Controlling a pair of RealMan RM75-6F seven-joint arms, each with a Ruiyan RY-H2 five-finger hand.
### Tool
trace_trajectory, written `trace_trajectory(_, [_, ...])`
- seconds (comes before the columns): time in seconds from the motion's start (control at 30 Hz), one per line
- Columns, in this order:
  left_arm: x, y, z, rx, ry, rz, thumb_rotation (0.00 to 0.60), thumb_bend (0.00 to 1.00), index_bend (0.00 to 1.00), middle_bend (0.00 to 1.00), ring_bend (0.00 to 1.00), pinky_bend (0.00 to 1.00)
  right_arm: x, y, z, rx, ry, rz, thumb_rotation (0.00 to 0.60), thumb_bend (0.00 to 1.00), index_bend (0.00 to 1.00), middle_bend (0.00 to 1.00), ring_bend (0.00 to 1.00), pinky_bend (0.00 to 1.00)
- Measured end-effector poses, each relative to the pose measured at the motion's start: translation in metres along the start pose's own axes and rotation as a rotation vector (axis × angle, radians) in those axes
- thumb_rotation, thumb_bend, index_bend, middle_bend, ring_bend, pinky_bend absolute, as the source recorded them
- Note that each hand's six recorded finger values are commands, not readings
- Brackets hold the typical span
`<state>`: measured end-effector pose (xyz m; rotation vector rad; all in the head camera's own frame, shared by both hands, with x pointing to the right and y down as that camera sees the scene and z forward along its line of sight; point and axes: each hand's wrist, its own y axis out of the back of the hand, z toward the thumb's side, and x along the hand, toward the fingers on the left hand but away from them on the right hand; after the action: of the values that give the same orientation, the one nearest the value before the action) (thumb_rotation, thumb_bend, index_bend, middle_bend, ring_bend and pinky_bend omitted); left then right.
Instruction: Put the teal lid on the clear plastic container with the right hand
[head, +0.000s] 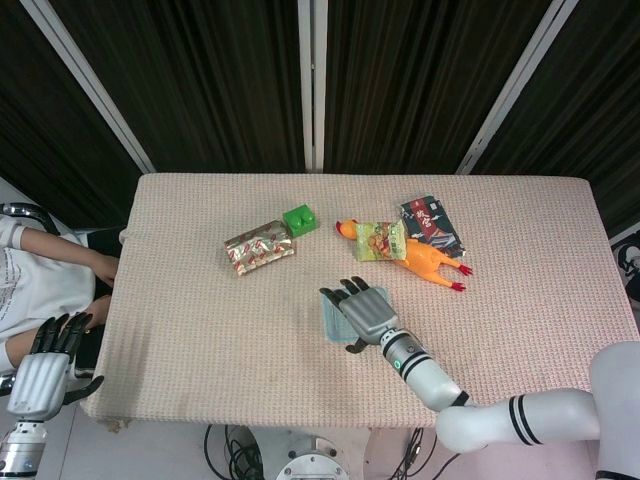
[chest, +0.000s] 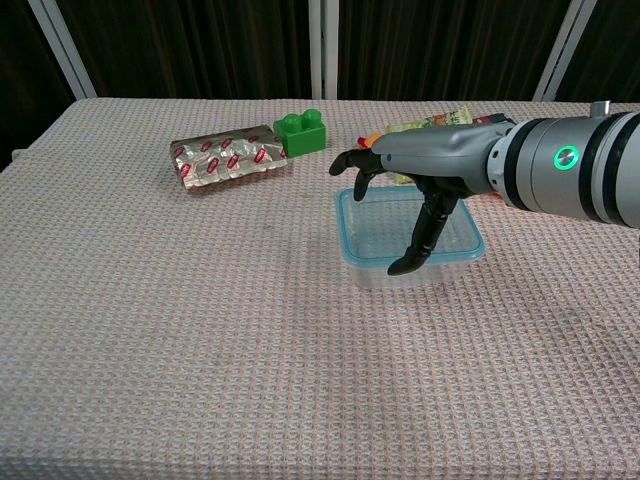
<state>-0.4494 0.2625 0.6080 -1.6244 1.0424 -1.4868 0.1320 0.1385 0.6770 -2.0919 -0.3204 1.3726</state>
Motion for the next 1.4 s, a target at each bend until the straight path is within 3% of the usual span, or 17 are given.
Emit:
trace_trajectory(0.4, [0.0, -0.002, -0.001, -0.005, -0.001, -0.004, 0.6, 0.14, 0.06, 0.07, 0.0, 0.0, -0.003, -0.016, -0.001, 0.006, -0.018, 0.042, 0.6, 0.07, 0.0, 0.19, 0.0, 0.0])
trace_trajectory(0.67, [0.001, -0.001, -0.002, -0.007, -0.002, 0.003, 0.6, 0.14, 0.06, 0.07, 0.0, 0.0, 0.002, -0.009, -0.002, 0.004, -0.022, 0.0, 0.6, 0.07, 0.0, 0.17, 0.0, 0.0])
trace_trajectory(0.87, [0.006, 0.0, 0.0, -0.01, -0.012, 0.016, 0.6, 0.14, 0.06, 0.07, 0.0, 0.0, 0.024, 0.012, -0.015, -0.018, -0.035, -0.108, 0.6, 0.08, 0.0, 0.14, 0.0, 0.0])
trace_trajectory(1.1, [0.015, 0.004, 0.003, 0.001, -0.025, 0.052, 0.6, 0.14, 0.06, 0.07, 0.0, 0.0, 0.07, 0.031, -0.059, -0.041, -0.088, -0.312, 0.6, 0.11, 0.0, 0.03, 0.0, 0.0])
trace_trajectory(1.27, [0.02, 0.009, 0.006, 0.011, -0.035, 0.074, 0.6, 0.14, 0.06, 0.07, 0.0, 0.0, 0.121, 0.029, -0.101, -0.071, -0.14, -0.451, 0.6, 0.12, 0.0, 0.0, 0.0, 0.0])
trace_trajectory(1.4, [0.022, 0.014, 0.009, 0.018, -0.039, 0.088, 0.6, 0.14, 0.06, 0.07, 0.0, 0.0, 0.173, 0.01, -0.145, -0.107, -0.243, -0.533, 0.6, 0.12, 0.0, 0.0, 0.0, 0.0])
